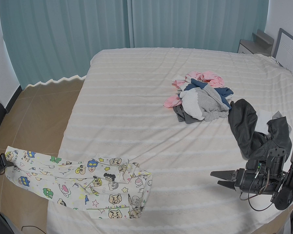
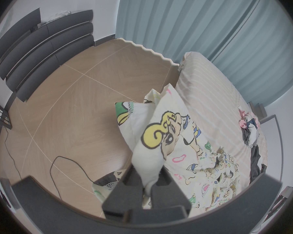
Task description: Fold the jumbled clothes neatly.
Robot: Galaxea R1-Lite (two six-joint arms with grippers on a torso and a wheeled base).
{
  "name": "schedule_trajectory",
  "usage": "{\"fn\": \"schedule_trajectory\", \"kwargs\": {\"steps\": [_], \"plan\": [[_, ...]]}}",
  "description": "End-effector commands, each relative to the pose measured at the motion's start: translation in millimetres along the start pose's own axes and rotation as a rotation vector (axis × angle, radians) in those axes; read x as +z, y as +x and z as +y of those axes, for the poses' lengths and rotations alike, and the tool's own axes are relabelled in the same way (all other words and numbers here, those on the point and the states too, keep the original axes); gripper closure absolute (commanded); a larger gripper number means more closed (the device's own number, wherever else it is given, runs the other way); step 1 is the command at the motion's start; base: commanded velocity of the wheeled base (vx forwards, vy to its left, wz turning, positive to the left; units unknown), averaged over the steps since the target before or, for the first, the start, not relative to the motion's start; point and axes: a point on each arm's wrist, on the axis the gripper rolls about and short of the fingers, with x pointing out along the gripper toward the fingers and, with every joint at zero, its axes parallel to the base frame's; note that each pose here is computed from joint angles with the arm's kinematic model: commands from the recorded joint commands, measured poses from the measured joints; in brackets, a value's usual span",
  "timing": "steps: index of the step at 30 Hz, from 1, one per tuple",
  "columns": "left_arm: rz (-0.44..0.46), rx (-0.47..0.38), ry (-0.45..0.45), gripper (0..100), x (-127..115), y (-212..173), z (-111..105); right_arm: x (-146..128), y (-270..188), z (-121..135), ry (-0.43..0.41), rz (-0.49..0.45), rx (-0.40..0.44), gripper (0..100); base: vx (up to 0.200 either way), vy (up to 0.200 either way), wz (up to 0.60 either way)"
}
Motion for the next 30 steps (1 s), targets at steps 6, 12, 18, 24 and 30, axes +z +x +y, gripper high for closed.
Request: {"fn": "schedule_trajectory", "kwargs": {"steps": [6, 12, 18, 24, 30], "plan": [[0.003, -0.078, 0.126, 100, -5.8, -24.9, -67.0, -3.5, -2.4, -1.3, 0.010, 0.011, -0.011, 0, 0.000, 0.000, 0.00], [0.085, -0.161, 0.213, 100, -31.2, -31.8, -135.3, -3.6, -2.4, -0.9, 0.009, 0.012, -0.010, 0, 0.000, 0.000, 0.00], [0.124, -0.169, 0.255, 100, -60.0, -38.6, -205.5, -3.5, -2.6, -0.6, 0.008, 0.011, -0.009, 0, 0.000, 0.000, 0.00], [0.122, -0.159, 0.315, 100, -86.2, -35.8, -257.6, -3.5, -2.6, -0.6, 0.008, 0.011, -0.009, 0, 0.000, 0.000, 0.00], [0.139, -0.174, 0.378, 100, -113.8, -20.4, -294.2, -3.7, -2.4, -0.4, 0.007, 0.012, -0.008, 0, 0.000, 0.000, 0.00]]}}
